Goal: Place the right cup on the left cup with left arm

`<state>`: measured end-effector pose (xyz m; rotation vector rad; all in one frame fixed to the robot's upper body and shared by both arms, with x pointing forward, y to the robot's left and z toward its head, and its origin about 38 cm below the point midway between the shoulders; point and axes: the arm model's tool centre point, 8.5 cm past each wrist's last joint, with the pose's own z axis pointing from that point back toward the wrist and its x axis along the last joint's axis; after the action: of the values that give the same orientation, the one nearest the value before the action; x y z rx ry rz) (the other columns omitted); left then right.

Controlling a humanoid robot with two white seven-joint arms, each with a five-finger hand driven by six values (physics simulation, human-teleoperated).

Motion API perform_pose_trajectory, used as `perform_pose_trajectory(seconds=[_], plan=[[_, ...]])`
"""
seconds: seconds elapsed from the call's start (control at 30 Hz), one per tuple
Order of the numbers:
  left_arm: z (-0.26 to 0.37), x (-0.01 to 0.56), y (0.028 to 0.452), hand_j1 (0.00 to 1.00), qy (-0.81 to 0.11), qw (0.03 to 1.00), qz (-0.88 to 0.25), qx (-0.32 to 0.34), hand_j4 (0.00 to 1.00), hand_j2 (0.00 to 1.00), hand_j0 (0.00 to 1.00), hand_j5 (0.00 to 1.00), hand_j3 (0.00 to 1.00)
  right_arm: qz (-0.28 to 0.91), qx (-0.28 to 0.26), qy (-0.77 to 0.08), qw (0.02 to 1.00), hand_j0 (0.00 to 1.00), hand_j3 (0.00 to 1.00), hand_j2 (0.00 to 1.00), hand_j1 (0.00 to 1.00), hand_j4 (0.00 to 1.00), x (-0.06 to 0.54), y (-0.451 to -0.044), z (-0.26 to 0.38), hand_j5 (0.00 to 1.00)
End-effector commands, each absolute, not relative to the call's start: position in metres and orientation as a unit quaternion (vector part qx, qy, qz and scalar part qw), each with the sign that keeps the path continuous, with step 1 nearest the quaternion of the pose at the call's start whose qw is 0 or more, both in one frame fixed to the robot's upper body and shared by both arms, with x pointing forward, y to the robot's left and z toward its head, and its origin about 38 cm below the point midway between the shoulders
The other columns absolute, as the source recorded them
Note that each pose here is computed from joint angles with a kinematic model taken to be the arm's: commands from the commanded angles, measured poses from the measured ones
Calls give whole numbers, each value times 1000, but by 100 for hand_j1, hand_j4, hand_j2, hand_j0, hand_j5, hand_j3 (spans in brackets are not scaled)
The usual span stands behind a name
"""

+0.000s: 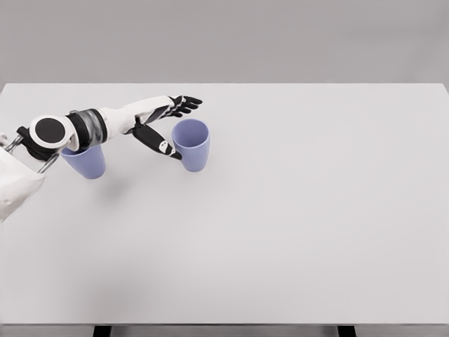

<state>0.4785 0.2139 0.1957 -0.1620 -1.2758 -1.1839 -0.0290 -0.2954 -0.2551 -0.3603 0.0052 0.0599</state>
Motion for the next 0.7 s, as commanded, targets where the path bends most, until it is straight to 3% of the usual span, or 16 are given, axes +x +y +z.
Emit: perform_pose_trajectory(seconds=[0.0,0.67], plan=[[193,481,215,100,-559,646,-515,-72,100,100,100,100,100,30,-179,3,983,100,100,100,100,100,-29,-295,-255,100],[181,485,203,100,-554,655,-506,-86,100,100,100,100,100,30,-179,3,983,100,100,100,100,100,-29,-295,-255,100]])
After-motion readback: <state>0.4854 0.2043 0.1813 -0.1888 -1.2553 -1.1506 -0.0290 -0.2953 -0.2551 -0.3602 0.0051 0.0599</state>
